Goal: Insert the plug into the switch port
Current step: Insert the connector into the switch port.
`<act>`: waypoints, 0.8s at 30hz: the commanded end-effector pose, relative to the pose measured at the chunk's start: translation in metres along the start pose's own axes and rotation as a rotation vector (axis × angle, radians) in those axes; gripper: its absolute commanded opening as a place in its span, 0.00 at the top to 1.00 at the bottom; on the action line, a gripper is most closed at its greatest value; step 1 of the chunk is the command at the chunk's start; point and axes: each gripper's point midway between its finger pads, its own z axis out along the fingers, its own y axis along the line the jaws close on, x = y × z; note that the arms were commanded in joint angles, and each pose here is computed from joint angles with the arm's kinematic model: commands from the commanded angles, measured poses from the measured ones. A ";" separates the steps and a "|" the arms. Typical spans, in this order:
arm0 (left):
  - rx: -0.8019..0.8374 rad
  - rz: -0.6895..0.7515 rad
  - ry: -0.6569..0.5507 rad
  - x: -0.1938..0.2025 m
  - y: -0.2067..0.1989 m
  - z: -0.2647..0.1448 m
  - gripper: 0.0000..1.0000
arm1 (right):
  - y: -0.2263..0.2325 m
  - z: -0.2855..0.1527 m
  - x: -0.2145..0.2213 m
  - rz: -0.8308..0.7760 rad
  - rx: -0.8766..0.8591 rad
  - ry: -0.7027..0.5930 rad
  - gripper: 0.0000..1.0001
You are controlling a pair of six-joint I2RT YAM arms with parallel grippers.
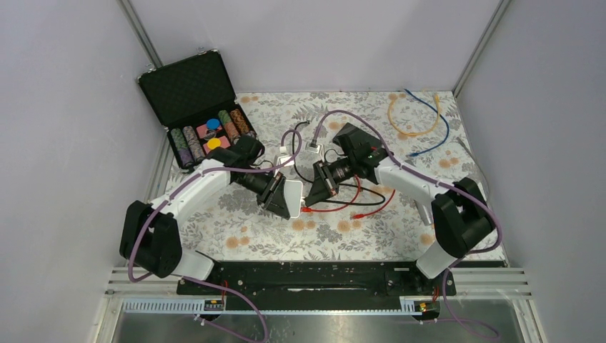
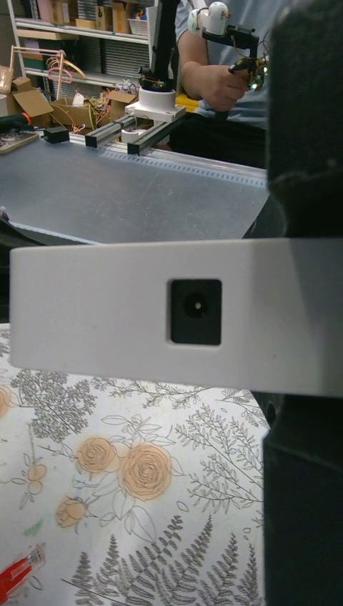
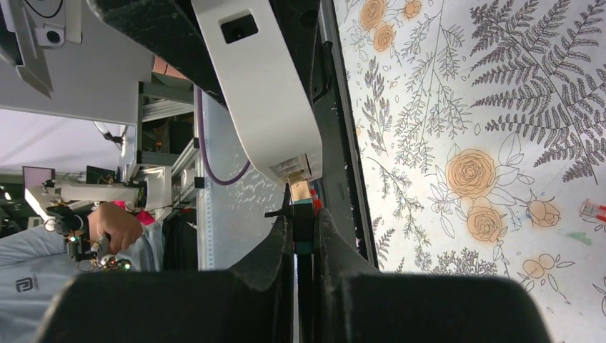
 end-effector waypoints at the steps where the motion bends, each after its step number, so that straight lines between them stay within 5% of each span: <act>1: 0.314 0.387 -0.120 -0.053 -0.072 0.022 1.00 | 0.028 0.052 -0.064 -0.306 -0.056 -0.176 1.00; 12: 0.398 0.433 -0.110 -0.028 -0.080 0.023 1.00 | 0.071 0.044 -0.057 -0.485 -0.260 -0.150 1.00; 24: 0.474 0.459 -0.086 -0.025 -0.088 0.022 1.00 | 0.067 0.050 -0.052 -0.511 -0.237 -0.131 1.00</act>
